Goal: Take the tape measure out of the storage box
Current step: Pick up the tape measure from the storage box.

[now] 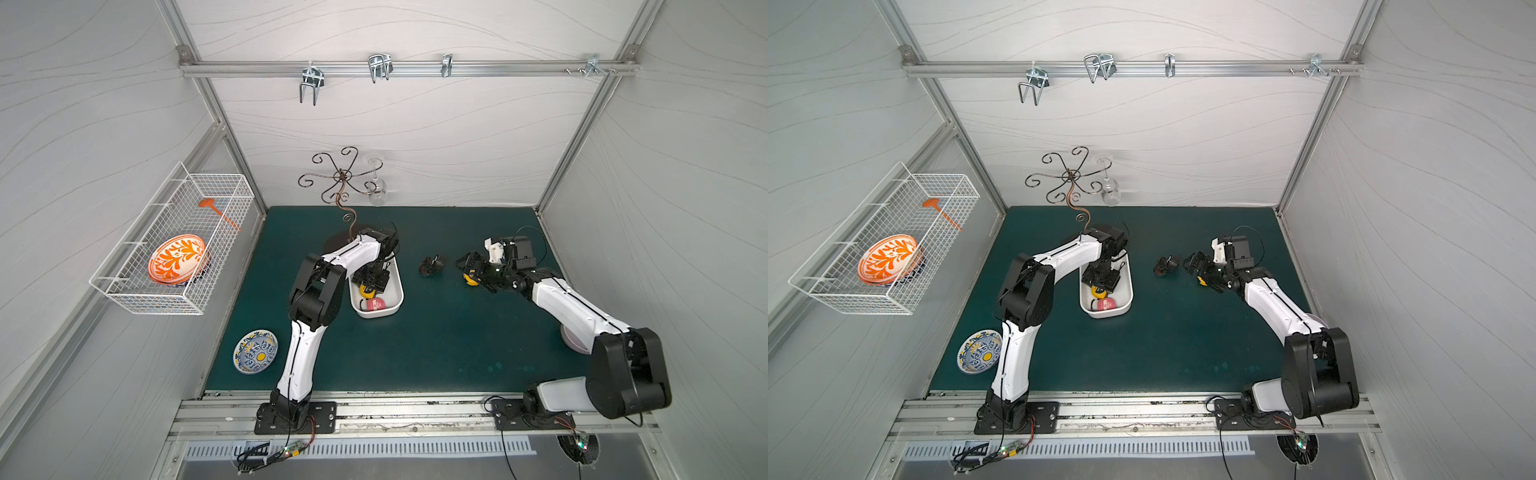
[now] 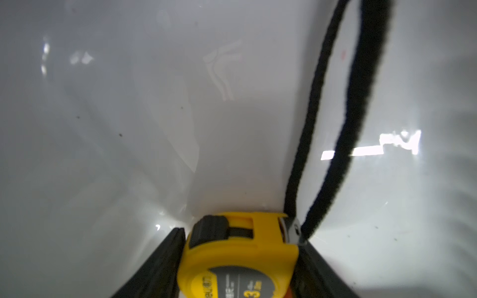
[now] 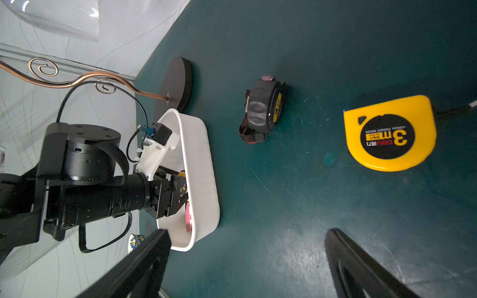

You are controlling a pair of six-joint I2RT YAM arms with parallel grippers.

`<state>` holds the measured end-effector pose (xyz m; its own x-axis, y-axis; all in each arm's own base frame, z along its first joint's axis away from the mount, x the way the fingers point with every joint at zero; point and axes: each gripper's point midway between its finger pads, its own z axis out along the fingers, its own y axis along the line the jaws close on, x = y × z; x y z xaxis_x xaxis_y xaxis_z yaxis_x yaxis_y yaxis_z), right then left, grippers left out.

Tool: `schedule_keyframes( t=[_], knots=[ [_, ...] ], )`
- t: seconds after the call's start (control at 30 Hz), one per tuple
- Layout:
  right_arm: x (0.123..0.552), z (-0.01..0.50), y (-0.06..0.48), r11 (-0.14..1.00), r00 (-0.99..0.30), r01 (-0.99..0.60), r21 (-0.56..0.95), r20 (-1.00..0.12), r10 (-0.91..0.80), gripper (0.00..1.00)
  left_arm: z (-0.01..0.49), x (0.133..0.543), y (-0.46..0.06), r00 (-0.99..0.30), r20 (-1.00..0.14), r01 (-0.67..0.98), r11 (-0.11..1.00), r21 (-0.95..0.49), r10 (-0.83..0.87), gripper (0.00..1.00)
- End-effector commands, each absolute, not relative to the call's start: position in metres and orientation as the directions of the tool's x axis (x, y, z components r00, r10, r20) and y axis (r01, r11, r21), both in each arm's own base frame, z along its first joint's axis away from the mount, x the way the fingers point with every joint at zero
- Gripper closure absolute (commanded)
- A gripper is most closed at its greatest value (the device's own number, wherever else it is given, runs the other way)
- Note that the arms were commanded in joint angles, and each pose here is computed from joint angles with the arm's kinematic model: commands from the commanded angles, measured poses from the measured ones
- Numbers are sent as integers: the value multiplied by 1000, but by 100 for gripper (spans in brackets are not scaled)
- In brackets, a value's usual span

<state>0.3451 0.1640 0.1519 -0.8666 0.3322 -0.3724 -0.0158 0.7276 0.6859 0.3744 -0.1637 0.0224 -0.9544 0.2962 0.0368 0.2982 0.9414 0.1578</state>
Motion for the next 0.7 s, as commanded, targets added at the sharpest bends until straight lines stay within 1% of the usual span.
schedule_keyframes(
  t=[0.0, 0.1, 0.23, 0.33, 0.43, 0.67],
  knots=[
    [341, 157, 162, 720, -862, -24, 693, -379, 336, 1, 6, 373, -163, -956, 73, 291, 944, 153, 283, 52],
    [341, 159, 162, 718, -861, -28, 695, -382, 336, 1, 6, 374, -164, -958, 70, 285, 947, 147, 277, 69],
    [340, 160, 164, 714, -861, -42, 698, -388, 328, 1, 12, 375, -169, -964, 47, 265, 956, 126, 261, 99],
    [336, 158, 165, 710, -864, -57, 702, -392, 317, 1, 27, 378, -175, -972, 2, 236, 968, 91, 236, 100],
    [333, 157, 168, 705, -863, -82, 705, -403, 304, 1, 52, 385, -183, -977, -73, 196, 980, 46, 199, 100],
    [324, 166, 183, 683, -847, -174, 709, -461, 263, 1, 119, 396, -207, -970, -238, 72, 987, -141, 36, 100]
  ],
)
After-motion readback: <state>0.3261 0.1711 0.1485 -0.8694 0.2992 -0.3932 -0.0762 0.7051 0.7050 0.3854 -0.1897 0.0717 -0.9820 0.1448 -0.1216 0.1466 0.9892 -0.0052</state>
